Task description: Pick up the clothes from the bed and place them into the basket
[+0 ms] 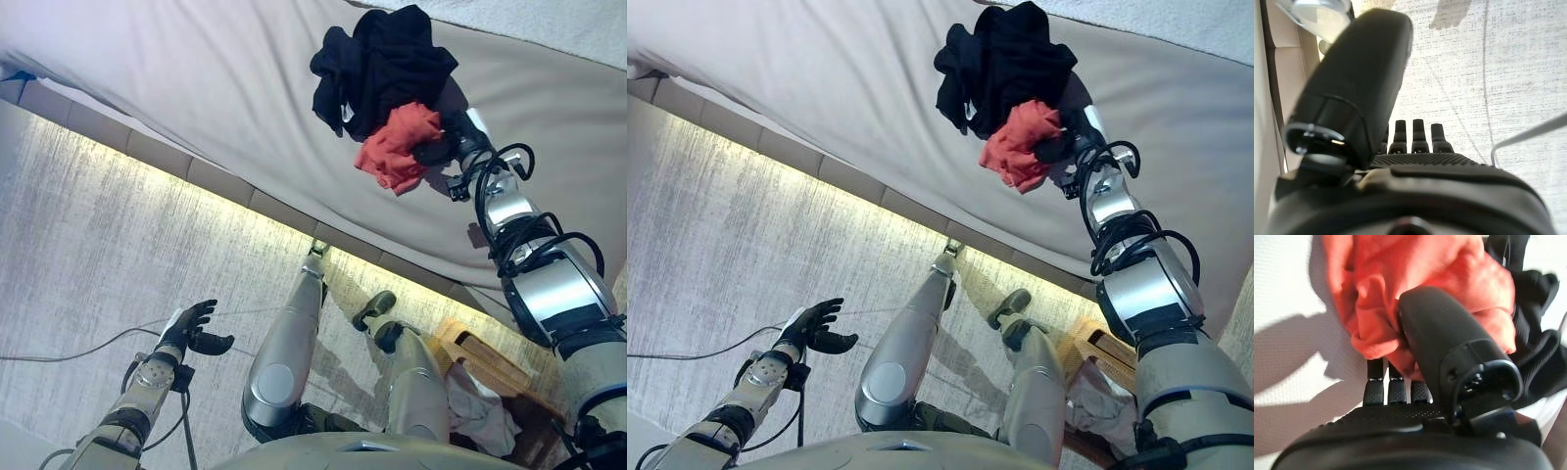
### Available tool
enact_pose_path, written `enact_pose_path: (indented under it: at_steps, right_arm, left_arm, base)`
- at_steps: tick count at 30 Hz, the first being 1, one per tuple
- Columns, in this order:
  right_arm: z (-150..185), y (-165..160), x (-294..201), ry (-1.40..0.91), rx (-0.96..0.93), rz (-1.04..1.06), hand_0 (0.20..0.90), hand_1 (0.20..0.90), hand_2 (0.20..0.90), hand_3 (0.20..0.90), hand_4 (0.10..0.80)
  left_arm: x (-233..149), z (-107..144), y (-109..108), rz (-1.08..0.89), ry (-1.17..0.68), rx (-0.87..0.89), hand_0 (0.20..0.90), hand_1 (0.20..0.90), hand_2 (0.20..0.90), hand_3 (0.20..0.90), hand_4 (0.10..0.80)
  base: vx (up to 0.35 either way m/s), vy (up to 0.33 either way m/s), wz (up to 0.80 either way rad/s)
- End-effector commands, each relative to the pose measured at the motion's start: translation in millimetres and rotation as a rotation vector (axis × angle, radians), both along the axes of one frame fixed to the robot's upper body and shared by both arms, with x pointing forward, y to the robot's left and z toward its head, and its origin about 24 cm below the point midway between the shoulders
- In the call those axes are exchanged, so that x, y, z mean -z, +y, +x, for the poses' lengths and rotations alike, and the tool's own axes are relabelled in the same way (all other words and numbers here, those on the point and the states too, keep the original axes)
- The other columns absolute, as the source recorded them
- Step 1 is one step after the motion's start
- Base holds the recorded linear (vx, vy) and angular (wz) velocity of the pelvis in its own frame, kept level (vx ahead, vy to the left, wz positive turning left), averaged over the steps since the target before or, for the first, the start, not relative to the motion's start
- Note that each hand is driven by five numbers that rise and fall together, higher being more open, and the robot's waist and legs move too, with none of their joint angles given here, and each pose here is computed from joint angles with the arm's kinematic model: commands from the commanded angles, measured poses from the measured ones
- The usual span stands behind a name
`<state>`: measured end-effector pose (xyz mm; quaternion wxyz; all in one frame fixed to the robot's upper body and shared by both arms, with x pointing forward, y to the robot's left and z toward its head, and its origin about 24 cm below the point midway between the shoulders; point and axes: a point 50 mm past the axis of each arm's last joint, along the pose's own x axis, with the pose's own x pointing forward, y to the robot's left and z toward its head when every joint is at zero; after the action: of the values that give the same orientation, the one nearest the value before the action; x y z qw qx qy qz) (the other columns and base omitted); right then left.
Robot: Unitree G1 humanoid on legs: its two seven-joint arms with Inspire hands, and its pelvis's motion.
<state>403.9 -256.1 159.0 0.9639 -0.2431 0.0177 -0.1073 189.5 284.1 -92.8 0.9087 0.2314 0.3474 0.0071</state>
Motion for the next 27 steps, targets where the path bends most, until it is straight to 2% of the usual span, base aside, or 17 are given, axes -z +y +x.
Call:
enact_pose_path:
  at_steps: [1, 6, 11, 27]
  right_arm:
    - [-8.8, -21.2, -13.6, -0.181, 0.116, 0.153, 0.300, 0.300, 0.300, 0.200, 0.100]
    - [-25.5, -47.9, 2.8, -0.232, 0.198, 0.353, 0.300, 0.300, 0.300, 0.200, 0.100]
    - [-43.0, -55.9, 31.2, -0.245, 0.206, 0.491, 0.300, 0.300, 0.300, 0.200, 0.100]
    - [-43.0, -55.9, 31.2, -0.245, 0.206, 0.491, 0.300, 0.300, 0.300, 0.200, 0.100]
  left_arm:
    - [10.6, -37.1, 21.0, 0.096, 0.090, -0.033, 0.900, 0.900, 0.900, 0.900, 0.800]
    - [18.4, -43.1, 10.8, 0.099, 0.094, -0.039, 0.900, 0.900, 0.900, 0.900, 0.800]
    - [27.4, -52.5, 1.1, 0.094, 0.124, -0.039, 0.900, 0.900, 0.900, 0.900, 0.800]
    - [27.4, -52.5, 1.1, 0.094, 0.124, -0.039, 0.900, 0.900, 0.900, 0.900, 0.800]
  base:
    - [-0.011, -0.046, -0.13]
    - [-0.061, 0.007, -0.11]
    - [0.003, 0.013, -0.06]
    - [0.001, 0.001, 0.00]
